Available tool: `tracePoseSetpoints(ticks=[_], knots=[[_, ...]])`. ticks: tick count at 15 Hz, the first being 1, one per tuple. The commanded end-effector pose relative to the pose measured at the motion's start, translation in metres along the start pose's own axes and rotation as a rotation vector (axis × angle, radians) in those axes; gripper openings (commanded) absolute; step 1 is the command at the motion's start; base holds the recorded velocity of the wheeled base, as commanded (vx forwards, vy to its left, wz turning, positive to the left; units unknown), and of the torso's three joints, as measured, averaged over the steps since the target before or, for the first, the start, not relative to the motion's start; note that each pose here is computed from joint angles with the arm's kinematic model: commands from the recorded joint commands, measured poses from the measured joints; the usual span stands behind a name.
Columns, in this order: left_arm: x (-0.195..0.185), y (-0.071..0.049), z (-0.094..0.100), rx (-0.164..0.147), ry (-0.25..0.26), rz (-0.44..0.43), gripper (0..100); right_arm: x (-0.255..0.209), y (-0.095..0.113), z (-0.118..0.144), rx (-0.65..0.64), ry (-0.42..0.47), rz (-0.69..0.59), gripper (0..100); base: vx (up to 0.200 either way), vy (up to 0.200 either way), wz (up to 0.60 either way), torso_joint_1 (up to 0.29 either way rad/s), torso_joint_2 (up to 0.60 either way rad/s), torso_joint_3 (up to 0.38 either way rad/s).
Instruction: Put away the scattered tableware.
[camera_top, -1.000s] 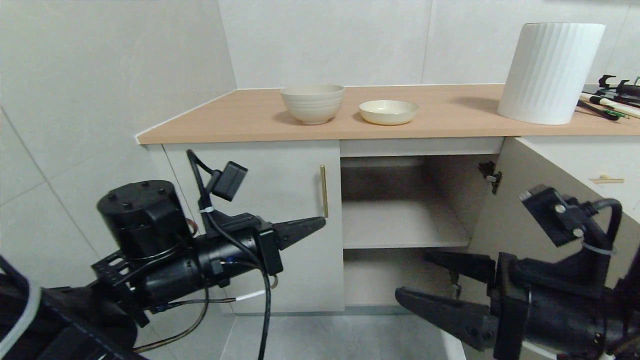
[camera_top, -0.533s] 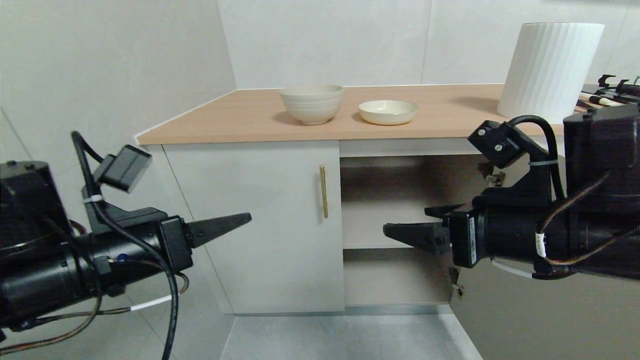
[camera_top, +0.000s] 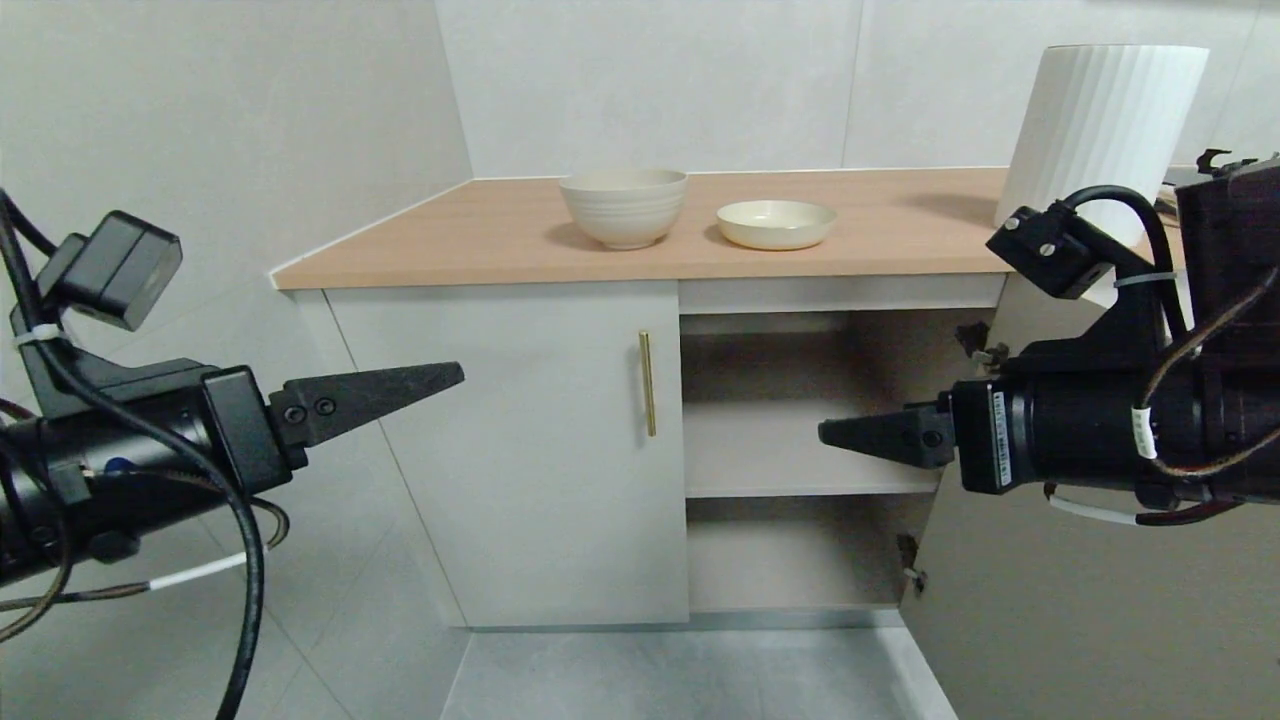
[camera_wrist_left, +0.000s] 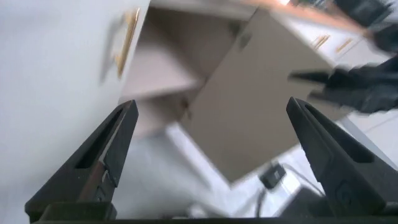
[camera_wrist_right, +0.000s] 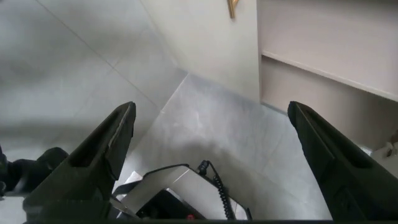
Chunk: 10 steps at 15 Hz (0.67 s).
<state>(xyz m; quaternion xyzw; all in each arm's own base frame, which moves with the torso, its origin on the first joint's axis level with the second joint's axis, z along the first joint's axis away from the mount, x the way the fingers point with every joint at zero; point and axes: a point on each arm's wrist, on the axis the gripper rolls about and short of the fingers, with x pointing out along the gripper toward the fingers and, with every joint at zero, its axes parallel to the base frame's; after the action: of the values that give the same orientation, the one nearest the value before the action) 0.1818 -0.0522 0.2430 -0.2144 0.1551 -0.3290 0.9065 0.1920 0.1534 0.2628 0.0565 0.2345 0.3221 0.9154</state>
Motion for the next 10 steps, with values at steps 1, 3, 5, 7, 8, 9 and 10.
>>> tracePoseSetpoints(ticks=[1,3,5,7,8,9,10], knots=[[-0.019,-0.013,0.016,0.02,-0.027,0.025,100,-0.008,0.002,0.004,-0.001,-0.023,0.007,100,0.0,0.0,0.0,0.0,0.0,0.0],[-0.027,-0.016,0.02,0.049,-0.014,0.143,100,-0.007,0.001,0.003,0.0,-0.019,0.006,100,0.0,0.0,0.0,0.0,0.0,0.0],[-0.027,-0.011,0.021,0.129,-0.021,0.412,100,-0.006,0.002,0.006,0.033,-0.025,0.006,100,0.0,0.0,0.0,0.0,0.0,0.0],[-0.029,-0.017,0.021,0.134,-0.01,0.327,100,-0.008,0.004,0.011,0.077,-0.036,0.006,100,0.0,0.0,0.0,0.0,0.0,0.0],[-0.032,-0.02,0.022,0.138,-0.014,0.285,100,-0.008,0.003,0.011,0.077,-0.04,-0.006,100,0.0,0.0,0.0,0.0,0.0,0.0],[-0.033,-0.021,0.022,0.141,-0.018,0.269,100,-0.008,0.003,0.011,0.077,-0.045,-0.022,100,0.0,0.0,0.0,0.0,0.0,0.0],[-0.036,-0.024,0.023,0.145,-0.029,0.262,100,-0.008,0.003,0.011,0.077,-0.047,-0.03,100,0.0,0.0,0.0,0.0,0.0,0.0]])
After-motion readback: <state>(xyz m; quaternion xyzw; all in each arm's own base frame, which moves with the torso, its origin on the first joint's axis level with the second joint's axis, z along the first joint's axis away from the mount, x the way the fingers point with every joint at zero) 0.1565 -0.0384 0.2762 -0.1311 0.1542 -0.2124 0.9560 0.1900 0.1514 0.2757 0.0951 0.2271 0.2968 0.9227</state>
